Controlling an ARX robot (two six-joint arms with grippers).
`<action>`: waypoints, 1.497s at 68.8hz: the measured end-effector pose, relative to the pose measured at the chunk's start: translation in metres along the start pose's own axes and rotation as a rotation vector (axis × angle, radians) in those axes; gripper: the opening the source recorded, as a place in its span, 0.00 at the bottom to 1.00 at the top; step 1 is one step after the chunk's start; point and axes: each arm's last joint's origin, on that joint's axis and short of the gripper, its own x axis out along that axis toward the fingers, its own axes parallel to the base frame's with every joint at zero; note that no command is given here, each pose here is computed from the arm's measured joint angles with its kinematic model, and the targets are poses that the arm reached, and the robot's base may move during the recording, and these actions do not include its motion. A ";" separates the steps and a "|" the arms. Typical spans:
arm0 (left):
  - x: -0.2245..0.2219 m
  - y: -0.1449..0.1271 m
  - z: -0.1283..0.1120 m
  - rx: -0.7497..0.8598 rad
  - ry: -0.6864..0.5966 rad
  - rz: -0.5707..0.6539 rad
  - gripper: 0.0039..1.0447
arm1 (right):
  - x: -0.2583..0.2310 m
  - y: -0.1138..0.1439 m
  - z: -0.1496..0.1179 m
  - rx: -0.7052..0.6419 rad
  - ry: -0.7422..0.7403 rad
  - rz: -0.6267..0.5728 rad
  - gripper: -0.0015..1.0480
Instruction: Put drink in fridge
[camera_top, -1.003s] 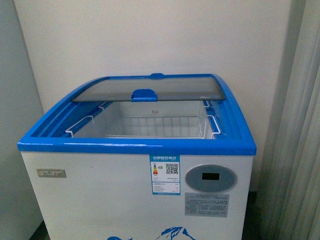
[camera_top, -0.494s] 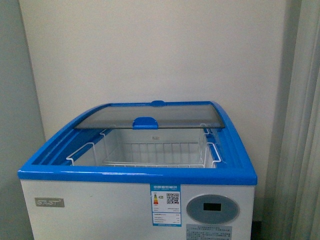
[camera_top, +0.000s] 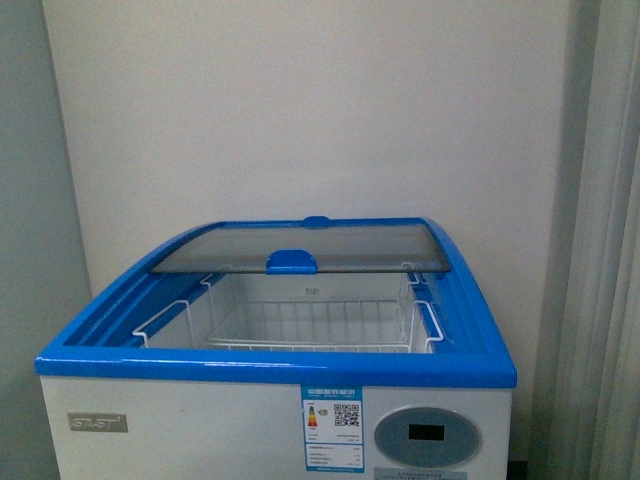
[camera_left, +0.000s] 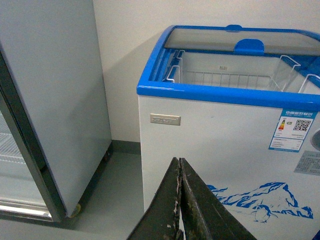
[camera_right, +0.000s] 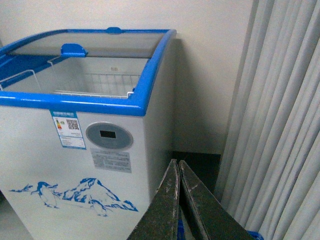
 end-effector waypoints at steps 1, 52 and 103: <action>0.000 0.000 0.000 0.000 0.000 0.000 0.02 | 0.000 0.000 0.000 0.000 0.000 0.000 0.03; 0.000 0.000 0.000 0.000 0.000 0.000 0.10 | -0.001 0.000 -0.018 -0.001 -0.018 -0.001 0.15; 0.000 0.000 0.000 0.000 0.000 0.000 0.92 | -0.001 0.000 -0.018 -0.001 -0.018 -0.001 0.93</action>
